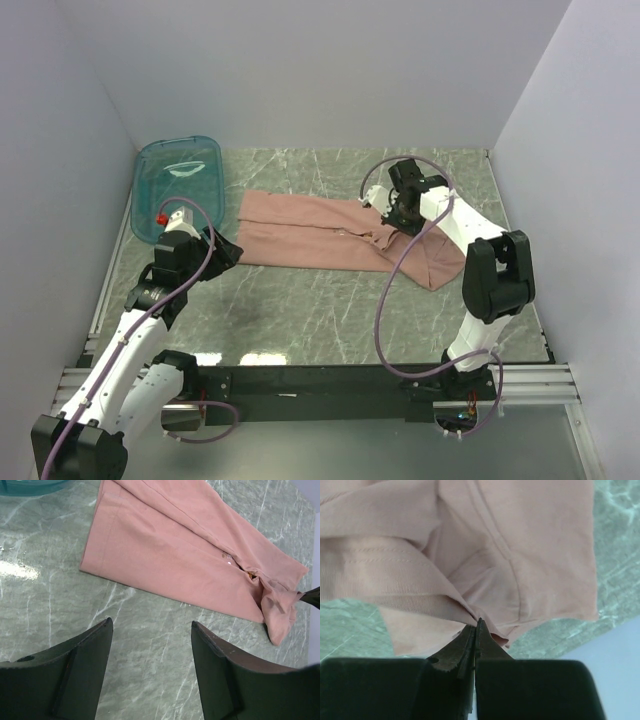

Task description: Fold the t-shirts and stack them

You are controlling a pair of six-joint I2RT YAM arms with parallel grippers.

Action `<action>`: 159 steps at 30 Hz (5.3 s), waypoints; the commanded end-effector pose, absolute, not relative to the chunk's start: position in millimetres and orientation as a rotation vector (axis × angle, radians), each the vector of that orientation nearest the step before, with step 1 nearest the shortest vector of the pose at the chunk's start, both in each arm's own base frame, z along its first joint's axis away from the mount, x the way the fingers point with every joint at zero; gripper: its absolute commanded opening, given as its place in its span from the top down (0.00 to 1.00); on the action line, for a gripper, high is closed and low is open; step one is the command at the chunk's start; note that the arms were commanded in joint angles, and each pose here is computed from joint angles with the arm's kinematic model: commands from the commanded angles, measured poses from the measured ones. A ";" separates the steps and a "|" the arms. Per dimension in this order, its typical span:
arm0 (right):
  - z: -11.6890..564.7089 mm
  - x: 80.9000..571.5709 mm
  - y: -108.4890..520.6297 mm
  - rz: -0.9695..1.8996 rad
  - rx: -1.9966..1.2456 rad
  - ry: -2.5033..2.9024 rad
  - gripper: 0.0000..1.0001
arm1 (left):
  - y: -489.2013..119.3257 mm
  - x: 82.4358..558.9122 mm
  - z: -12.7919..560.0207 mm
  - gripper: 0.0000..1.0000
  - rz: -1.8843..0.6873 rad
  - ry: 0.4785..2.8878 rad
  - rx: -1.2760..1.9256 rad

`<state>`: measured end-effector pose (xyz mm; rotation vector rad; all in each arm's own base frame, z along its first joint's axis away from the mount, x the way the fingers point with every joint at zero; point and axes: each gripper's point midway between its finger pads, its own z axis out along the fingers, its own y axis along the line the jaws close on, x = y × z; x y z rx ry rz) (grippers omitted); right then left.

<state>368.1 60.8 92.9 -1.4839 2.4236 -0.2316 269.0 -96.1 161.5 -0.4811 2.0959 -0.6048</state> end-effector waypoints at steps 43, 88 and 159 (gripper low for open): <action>118.6 491.1 48.2 -0.617 -1.167 2.361 1.00 | -95.9 272.0 170.3 0.31 -0.611 2.057 -0.461; 74.6 307.3 -48.3 0.600 -0.362 2.838 0.64 | -128.9 301.8 95.8 0.40 -0.764 2.242 -0.631; 59.8 277.0 -99.2 0.564 -0.290 2.910 1.00 | -86.2 323.1 55.1 1.00 -0.381 2.299 -0.887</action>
